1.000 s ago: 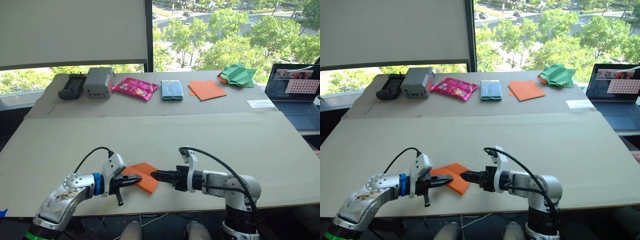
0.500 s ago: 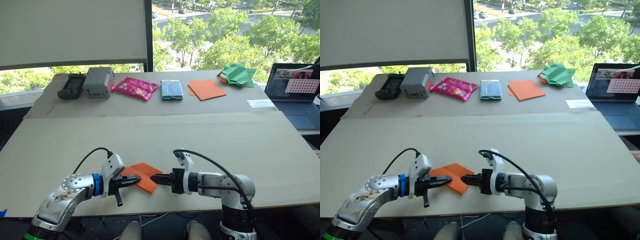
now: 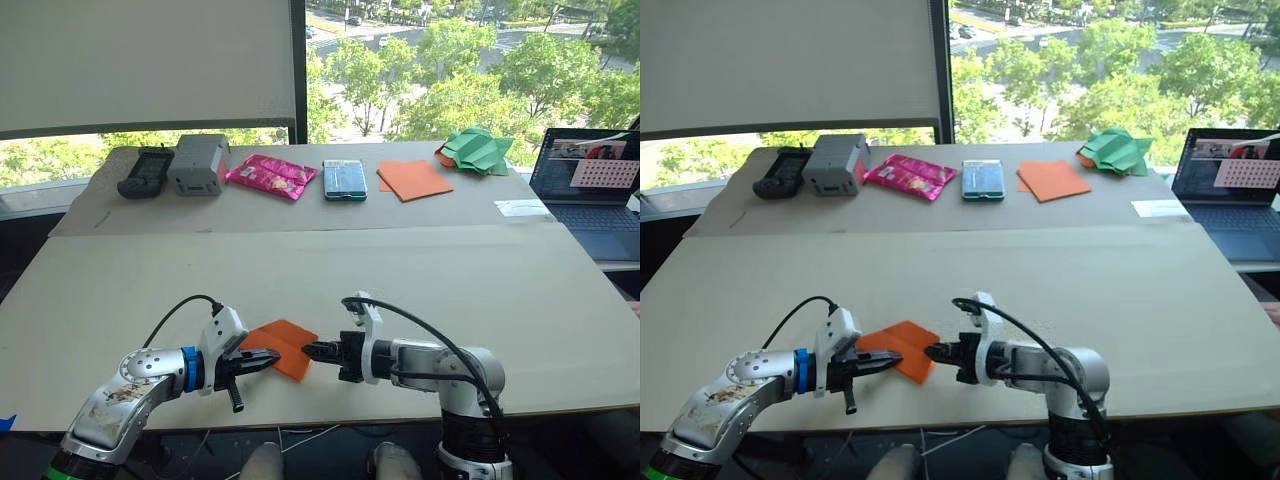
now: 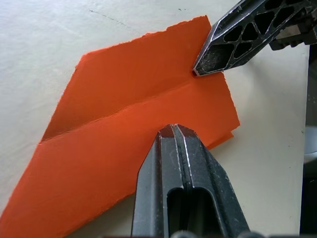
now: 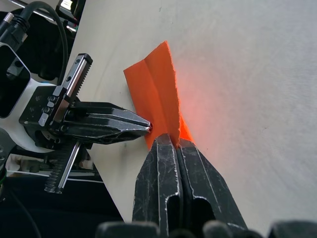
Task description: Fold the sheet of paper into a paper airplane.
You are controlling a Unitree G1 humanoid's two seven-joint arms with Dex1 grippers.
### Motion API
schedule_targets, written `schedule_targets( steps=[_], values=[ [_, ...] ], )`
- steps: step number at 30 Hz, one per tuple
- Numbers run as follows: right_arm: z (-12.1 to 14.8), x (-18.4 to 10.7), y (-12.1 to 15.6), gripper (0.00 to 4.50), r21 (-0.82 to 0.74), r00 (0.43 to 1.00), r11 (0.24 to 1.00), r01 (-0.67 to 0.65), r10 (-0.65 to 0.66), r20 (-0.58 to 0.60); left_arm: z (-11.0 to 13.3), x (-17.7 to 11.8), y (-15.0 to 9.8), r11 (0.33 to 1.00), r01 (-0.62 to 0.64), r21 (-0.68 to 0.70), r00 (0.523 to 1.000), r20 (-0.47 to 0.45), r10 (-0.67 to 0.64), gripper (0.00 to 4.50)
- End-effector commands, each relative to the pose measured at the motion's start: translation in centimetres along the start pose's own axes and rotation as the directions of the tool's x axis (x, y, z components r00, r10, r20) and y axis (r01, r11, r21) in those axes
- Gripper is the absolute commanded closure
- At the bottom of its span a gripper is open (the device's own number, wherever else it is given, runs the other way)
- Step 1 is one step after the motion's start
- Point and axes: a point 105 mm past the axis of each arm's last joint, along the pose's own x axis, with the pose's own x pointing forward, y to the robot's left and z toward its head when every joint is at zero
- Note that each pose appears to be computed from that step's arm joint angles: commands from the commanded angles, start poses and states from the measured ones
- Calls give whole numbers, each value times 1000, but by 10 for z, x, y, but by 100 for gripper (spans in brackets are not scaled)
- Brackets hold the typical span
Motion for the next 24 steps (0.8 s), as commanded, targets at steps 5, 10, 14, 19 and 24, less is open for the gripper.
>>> schedule_targets(
  steps=[5, 10, 14, 19, 24],
  values=[
    [10, 0, -6, 447, -469, 996, 878, 92, -79, 47, 12, -14, 12, 999, -54, -8, 997, 49, 54, 450],
    [26, 0, -4, 447, -682, 988, 718, 142, -62, 141, 13, -23, 18, 995, -90, -44, 994, 63, 92, 450],
    [31, 0, 11, 447, -810, 982, 568, 146, 16, 188, 15, -27, 21, 993, -101, -58, 992, 72, 105, 450],
    [34, -1, 22, 447, -892, 973, 426, 150, 97, 209, 16, -28, 22, 992, -102, -69, 991, 75, 108, 450],
    [15, 6, -5, 447, -993, 997, 96, 69, 22, 71, 17, -32, 25, 991, -108, -82, 991, 73, 114, 450]
  ],
)
